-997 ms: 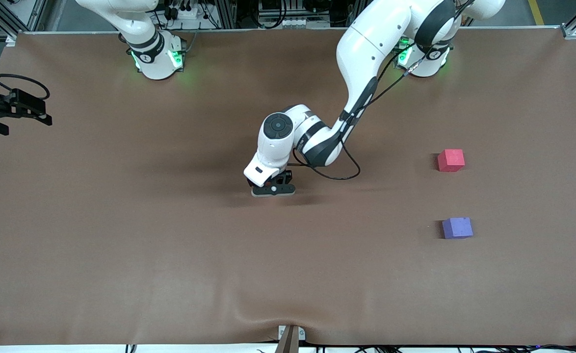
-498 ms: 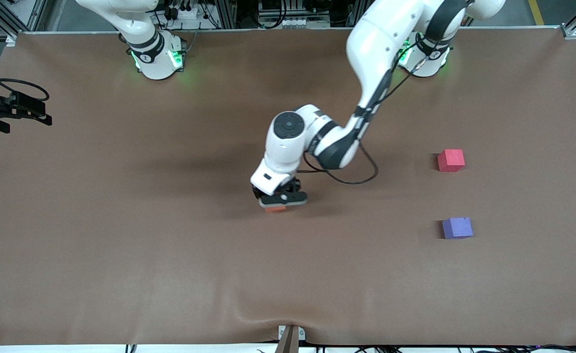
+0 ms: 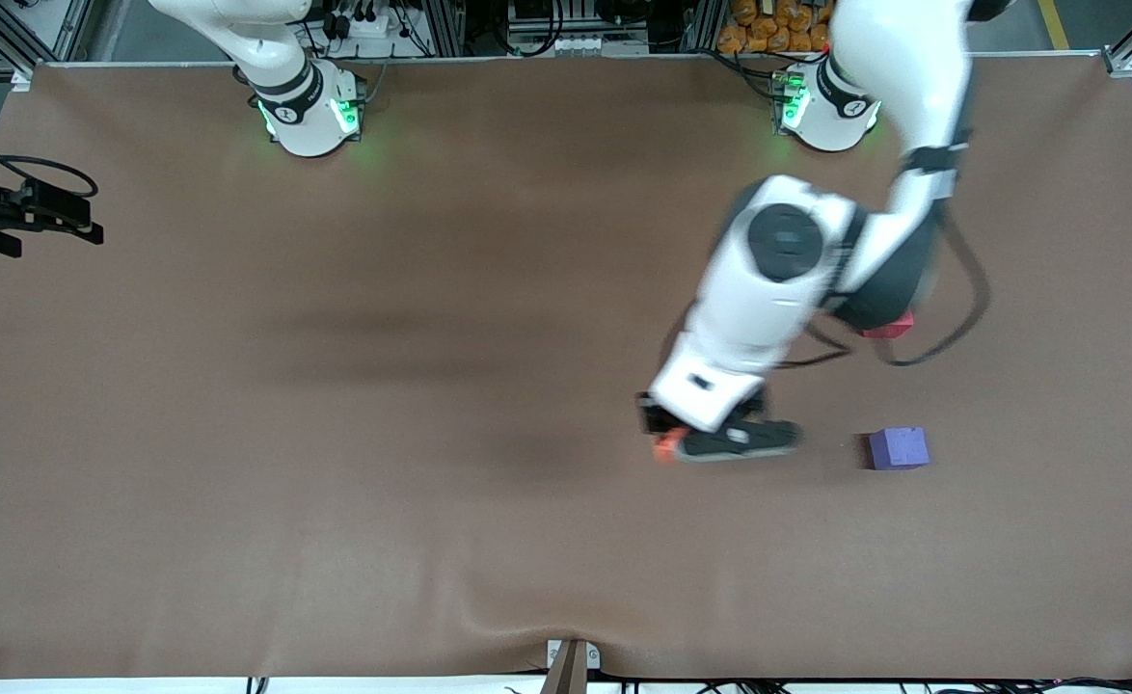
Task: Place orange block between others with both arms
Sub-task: 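Carry the orange cube with the left gripper between pink and purple cubes, then lower the orange cube and open the left gripper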
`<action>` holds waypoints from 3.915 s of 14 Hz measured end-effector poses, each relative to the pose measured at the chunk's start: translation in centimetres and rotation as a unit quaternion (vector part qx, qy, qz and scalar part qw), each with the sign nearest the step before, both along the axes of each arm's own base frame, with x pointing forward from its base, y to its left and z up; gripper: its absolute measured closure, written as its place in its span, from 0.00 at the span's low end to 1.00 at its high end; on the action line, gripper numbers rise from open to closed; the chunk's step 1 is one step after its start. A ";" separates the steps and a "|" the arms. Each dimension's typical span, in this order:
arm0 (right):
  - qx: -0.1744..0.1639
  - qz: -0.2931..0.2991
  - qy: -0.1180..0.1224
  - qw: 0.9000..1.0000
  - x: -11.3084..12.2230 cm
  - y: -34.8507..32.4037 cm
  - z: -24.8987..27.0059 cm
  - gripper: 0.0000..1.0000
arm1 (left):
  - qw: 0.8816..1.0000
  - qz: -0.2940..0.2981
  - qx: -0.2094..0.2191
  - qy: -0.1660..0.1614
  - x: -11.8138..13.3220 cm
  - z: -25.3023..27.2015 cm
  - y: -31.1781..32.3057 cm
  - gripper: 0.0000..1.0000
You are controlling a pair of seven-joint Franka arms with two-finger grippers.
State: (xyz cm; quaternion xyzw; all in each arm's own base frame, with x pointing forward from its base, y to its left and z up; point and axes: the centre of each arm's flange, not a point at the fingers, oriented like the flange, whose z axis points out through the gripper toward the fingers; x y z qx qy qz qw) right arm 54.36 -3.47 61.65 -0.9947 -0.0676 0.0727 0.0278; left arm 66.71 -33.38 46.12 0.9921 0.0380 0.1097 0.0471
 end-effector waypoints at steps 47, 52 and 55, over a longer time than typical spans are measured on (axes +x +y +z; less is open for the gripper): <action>0.000 -0.002 0.004 1.000 -0.2 -0.1 -0.1 0.00 | 0.992 -0.078 -0.058 0.083 -9.4 -23.7 38.1 0.46; 0.000 -0.002 0.004 1.000 -0.2 -0.1 -0.1 0.00 | 0.992 -0.076 -0.057 0.087 -9.4 -24.8 38.2 0.46; 0.000 -0.002 0.004 1.000 -0.2 -0.1 -0.1 0.00 | 0.992 -0.076 -0.057 0.087 -9.3 -24.9 38.2 0.46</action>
